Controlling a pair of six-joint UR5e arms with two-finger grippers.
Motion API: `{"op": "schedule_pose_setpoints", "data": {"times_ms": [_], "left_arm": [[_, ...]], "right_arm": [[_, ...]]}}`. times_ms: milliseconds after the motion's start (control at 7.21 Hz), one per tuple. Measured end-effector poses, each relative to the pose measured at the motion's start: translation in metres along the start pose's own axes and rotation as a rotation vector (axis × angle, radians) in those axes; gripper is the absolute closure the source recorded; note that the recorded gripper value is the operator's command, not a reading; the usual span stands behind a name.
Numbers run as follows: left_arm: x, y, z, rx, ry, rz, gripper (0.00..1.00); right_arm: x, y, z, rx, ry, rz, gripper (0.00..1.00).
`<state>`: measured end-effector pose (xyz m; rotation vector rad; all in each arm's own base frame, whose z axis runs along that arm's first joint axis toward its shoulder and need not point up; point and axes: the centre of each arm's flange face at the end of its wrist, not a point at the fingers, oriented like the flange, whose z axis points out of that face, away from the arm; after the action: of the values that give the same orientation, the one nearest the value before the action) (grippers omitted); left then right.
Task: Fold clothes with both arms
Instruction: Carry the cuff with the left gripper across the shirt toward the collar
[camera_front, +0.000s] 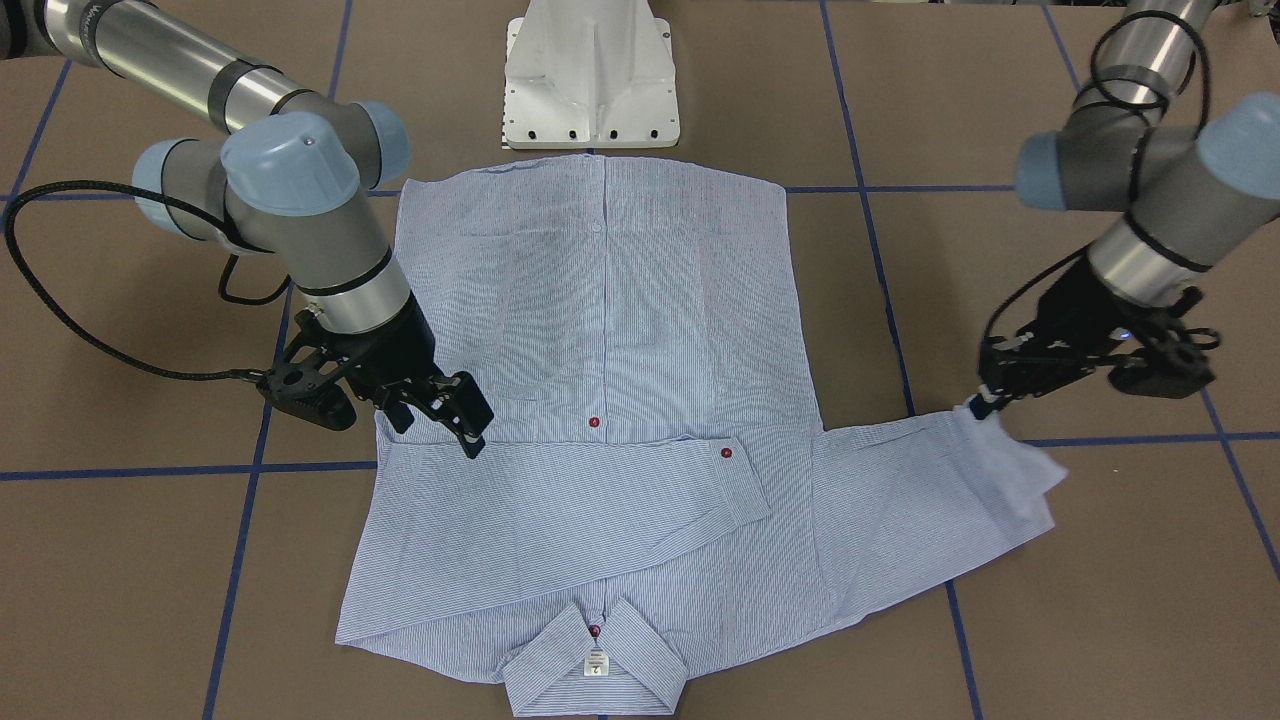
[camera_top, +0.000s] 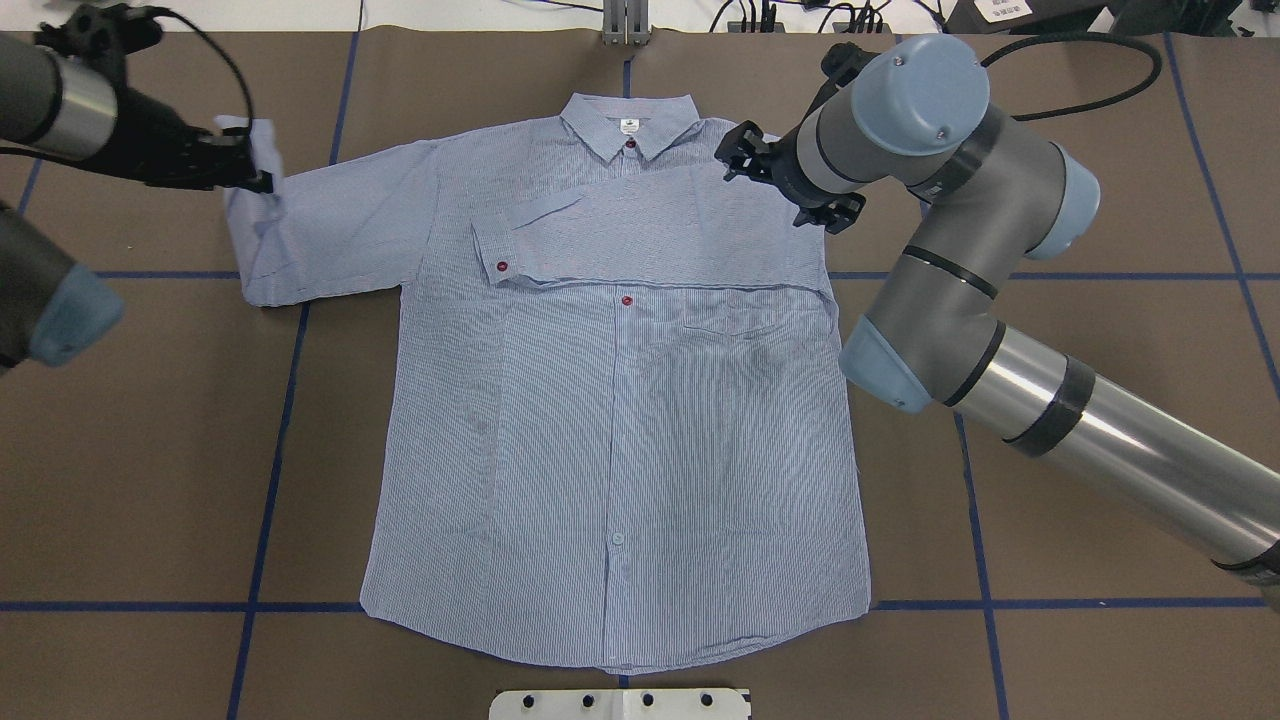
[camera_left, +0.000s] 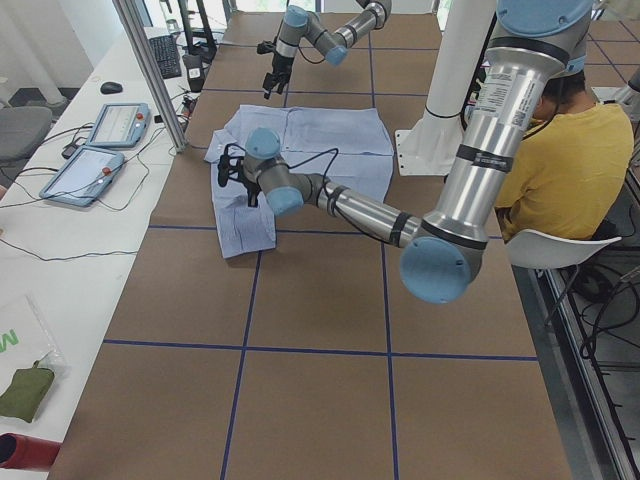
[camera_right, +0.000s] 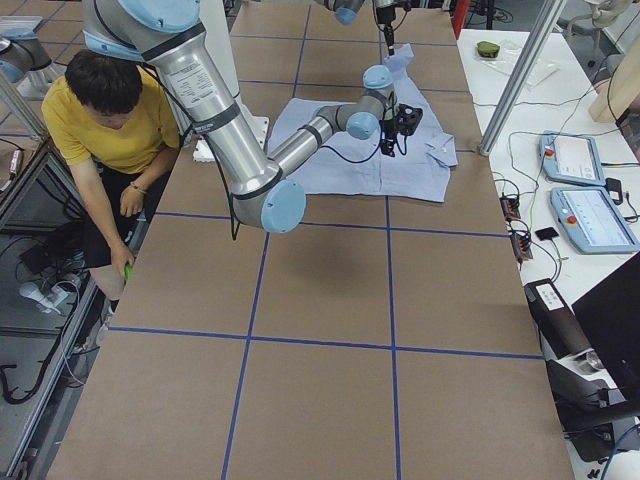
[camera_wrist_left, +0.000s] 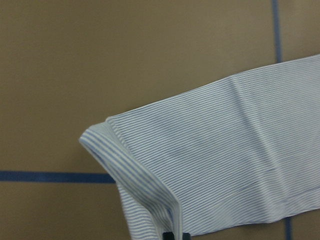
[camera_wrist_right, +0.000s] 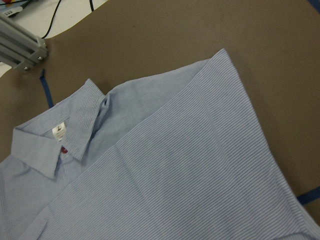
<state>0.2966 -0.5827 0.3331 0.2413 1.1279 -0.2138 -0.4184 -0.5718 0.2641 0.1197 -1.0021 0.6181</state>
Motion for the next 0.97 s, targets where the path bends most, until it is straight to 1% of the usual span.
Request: {"op": "schedule_pose_setpoints", "data": {"times_ms": [139,416,555,693,832,970], "left_arm": [[0.080,0.019,0.022,0.004,0.028,-0.022,1.00],[0.203,0.069,0.065,0.051,0.077,-0.016,1.00],[0.258,0.083,0.089,0.073,0.090,-0.047,1.00],[0.307,0.097,0.112,0.089,0.092,-0.087,1.00],[0.335,0.115,0.130,0.105,0.088,-0.102,1.00],[0.347,0.132,0.143,0.123,0.079,-0.110,0.56]], "right_arm": [[0.034,-0.029,-0.009,0.000,0.020,-0.018,0.00],[0.107,-0.090,-0.030,-0.021,0.063,-0.101,0.00],[0.135,-0.109,-0.037,-0.024,0.082,-0.121,0.00],[0.154,-0.119,-0.039,-0.022,0.098,-0.126,0.00],[0.165,-0.123,-0.038,-0.019,0.111,-0.125,0.00],[0.172,-0.125,-0.037,-0.018,0.120,-0.124,0.00]]}}
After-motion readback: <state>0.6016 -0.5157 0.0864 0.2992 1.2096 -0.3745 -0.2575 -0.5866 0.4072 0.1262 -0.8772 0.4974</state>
